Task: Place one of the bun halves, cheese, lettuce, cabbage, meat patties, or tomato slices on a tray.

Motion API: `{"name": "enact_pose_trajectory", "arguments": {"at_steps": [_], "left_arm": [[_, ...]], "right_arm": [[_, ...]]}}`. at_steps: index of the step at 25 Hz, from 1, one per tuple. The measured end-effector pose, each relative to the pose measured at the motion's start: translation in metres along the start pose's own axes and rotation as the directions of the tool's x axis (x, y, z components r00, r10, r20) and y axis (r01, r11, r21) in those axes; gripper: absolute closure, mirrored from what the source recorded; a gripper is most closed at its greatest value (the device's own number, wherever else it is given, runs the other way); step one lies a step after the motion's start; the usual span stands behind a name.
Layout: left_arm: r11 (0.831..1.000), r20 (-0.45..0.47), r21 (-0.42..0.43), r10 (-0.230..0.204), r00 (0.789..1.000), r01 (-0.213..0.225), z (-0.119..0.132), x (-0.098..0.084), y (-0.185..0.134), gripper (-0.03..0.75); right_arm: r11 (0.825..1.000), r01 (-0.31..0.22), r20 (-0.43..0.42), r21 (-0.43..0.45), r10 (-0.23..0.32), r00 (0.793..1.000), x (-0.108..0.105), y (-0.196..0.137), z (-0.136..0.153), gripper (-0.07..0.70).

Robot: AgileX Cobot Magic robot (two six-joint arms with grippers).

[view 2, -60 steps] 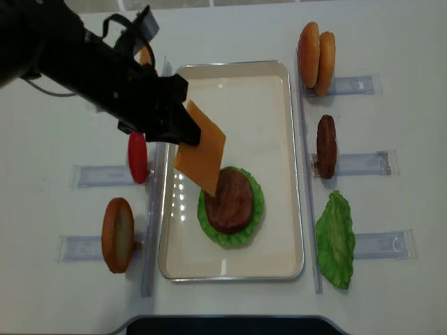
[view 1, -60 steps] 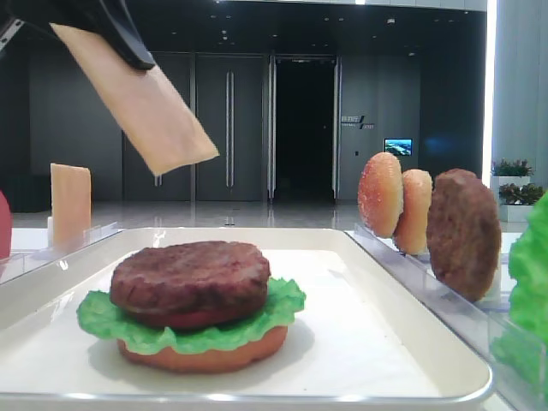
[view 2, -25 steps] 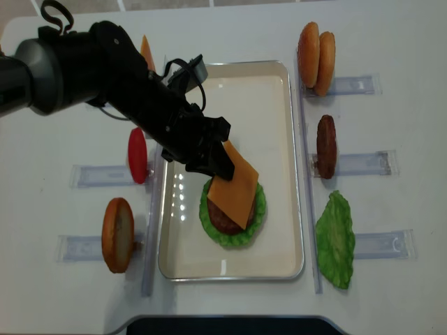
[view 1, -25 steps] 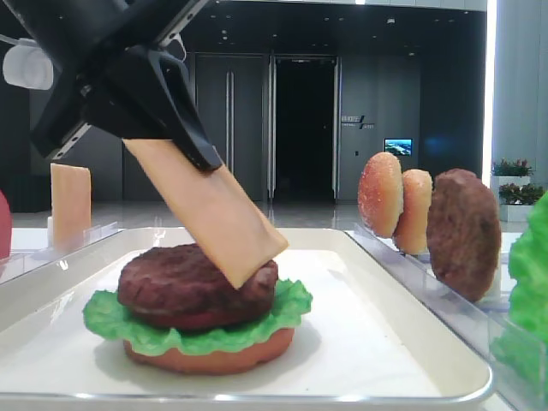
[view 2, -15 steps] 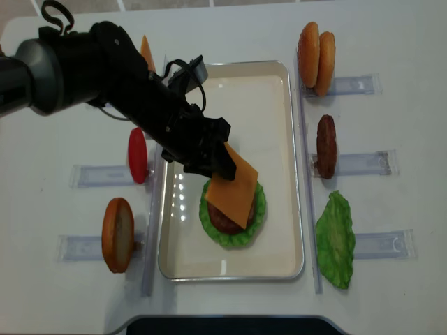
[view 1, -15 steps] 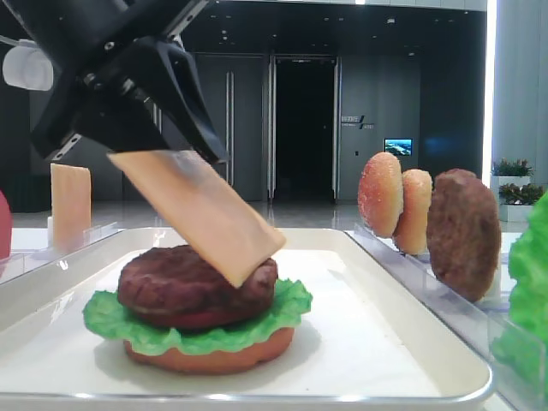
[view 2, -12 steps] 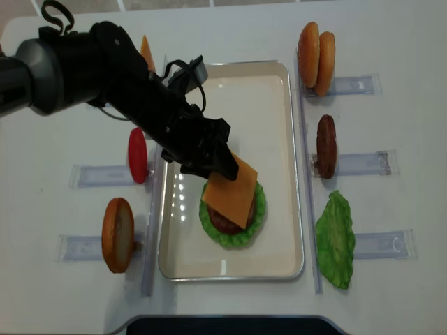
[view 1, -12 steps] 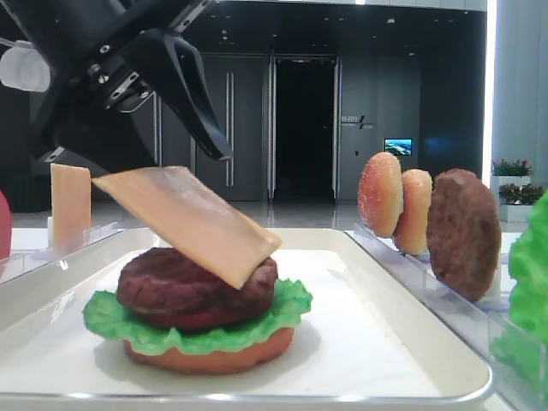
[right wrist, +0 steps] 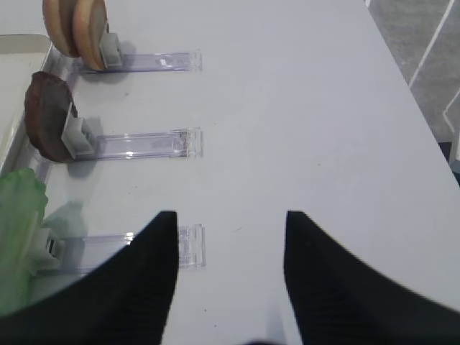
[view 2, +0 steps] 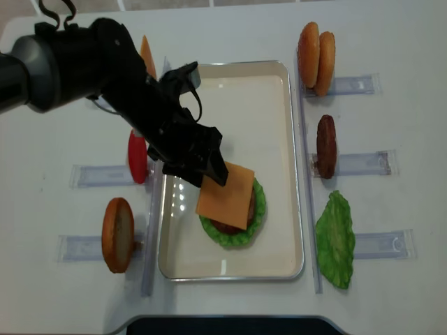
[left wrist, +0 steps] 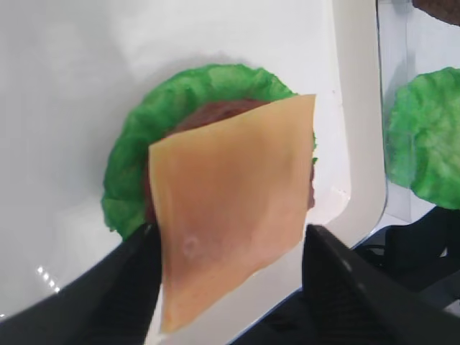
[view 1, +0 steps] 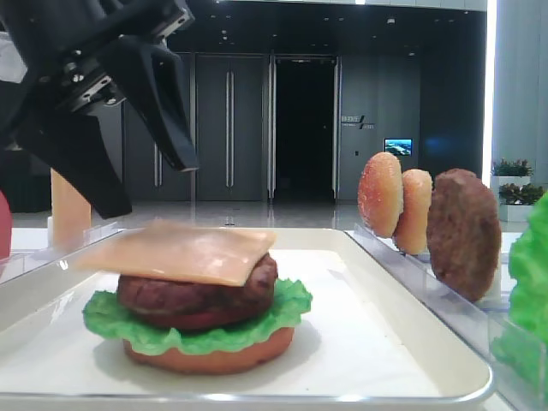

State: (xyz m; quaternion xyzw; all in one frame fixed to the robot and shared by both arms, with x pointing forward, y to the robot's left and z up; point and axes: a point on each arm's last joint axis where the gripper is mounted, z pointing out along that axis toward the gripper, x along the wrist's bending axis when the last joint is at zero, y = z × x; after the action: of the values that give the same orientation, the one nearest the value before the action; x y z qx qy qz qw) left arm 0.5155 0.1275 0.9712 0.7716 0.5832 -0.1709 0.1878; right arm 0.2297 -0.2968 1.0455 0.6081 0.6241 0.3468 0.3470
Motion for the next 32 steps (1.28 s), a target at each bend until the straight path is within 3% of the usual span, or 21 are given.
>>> {"name": "enact_pose_trajectory", "arguments": {"at_steps": [11,18,21,32], "left_arm": [[0.999,-0.129,0.030,0.028,0.991,-0.024,-0.024,-0.003,0.011,0.244],[0.998,-0.293,0.060,0.043,0.955,-0.027,-0.054,-0.006,0.022,0.245],[0.999,-0.338,0.025,0.049,0.940,-0.043,-0.068,-0.009,0.030,0.245],[0.998,-0.392,-0.027,0.043,0.919,-0.058,-0.083,-0.012,0.037,0.245]], "right_arm": [[1.000,0.000,0.000,0.000,0.000,1.000,0.000,0.000,0.000,0.275],[1.000,0.000,0.000,0.000,0.000,1.000,0.000,0.000,0.000,0.275],[1.000,0.000,0.000,0.000,0.000,1.000,0.000,0.000,0.000,0.275],[1.000,0.000,0.000,0.000,0.000,1.000,0.000,0.000,0.000,0.275]]}}
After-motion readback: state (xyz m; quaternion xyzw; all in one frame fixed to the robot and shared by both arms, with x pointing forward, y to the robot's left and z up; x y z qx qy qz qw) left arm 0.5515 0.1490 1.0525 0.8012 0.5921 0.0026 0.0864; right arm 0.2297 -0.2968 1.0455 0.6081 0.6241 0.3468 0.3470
